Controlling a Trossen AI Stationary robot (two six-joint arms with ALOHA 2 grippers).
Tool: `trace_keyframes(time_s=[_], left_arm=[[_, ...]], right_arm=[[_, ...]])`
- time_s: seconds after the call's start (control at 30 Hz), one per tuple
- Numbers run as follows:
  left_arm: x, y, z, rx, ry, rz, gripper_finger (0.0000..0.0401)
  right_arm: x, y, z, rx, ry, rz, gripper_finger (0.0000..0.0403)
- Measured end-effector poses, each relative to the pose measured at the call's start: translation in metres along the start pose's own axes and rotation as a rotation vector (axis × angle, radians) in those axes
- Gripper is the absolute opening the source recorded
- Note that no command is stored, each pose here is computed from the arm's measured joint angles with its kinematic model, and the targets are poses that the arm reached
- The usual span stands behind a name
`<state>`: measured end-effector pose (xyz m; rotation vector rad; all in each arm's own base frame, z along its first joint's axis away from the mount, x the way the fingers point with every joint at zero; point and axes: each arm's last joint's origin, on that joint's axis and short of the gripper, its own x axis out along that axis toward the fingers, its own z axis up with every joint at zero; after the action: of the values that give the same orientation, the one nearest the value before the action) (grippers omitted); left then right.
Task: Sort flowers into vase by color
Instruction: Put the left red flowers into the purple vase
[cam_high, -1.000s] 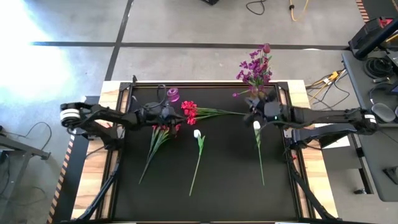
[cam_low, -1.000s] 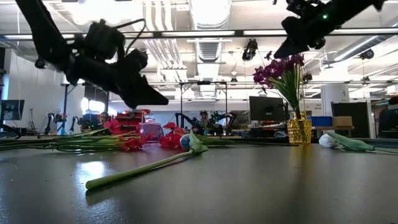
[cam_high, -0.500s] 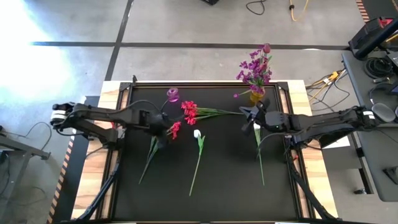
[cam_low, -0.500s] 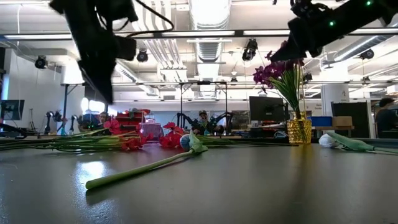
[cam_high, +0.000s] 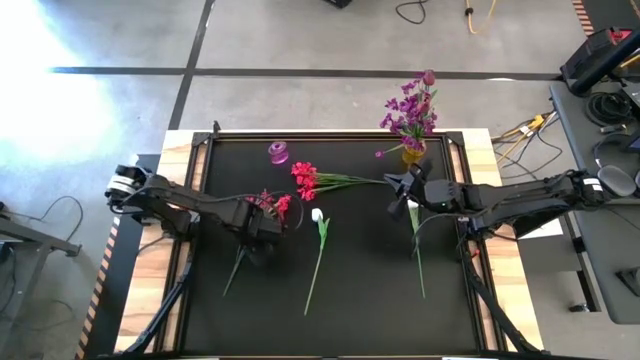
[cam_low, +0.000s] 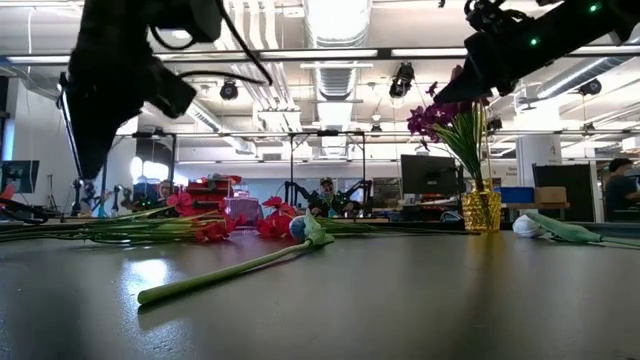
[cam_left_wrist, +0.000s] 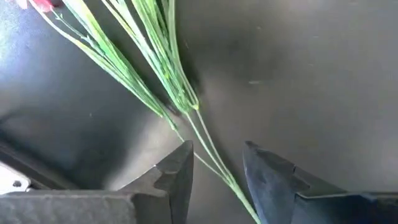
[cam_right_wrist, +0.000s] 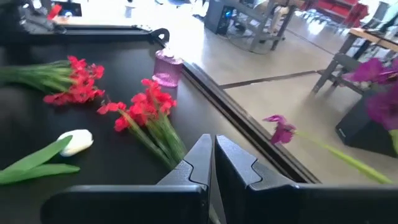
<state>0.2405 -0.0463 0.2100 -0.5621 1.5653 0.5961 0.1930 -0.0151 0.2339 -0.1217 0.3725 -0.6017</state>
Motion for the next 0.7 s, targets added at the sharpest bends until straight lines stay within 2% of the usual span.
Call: trace_keyframes(time_s=[0.17,0.33,0.57,0.7], left_arm=[[0.013,0.008,-0.003,-0.038,-0.003,0.013,0.0135],[0.021,0.017,-0.009,-0.064,-0.038,-0.047,0.0136],[0.034,0.039,-0.023,-0.189,0.009,-0.124,0.0138],[0.039,0.043,-0.027,-0.2,0.032,-0.145,0.0164]], right_arm=[[0.0,0.001,-0.002,-0.021,0.005,0.018,0.0013],[0.0,0.001,-0.003,-0.036,0.006,0.017,0.0013],[0.0,0.0,0.0,-0.049,-0.006,0.017,0.0013],[0.0,0.0,0.0,-0.047,-0.008,0.017,0.0013]])
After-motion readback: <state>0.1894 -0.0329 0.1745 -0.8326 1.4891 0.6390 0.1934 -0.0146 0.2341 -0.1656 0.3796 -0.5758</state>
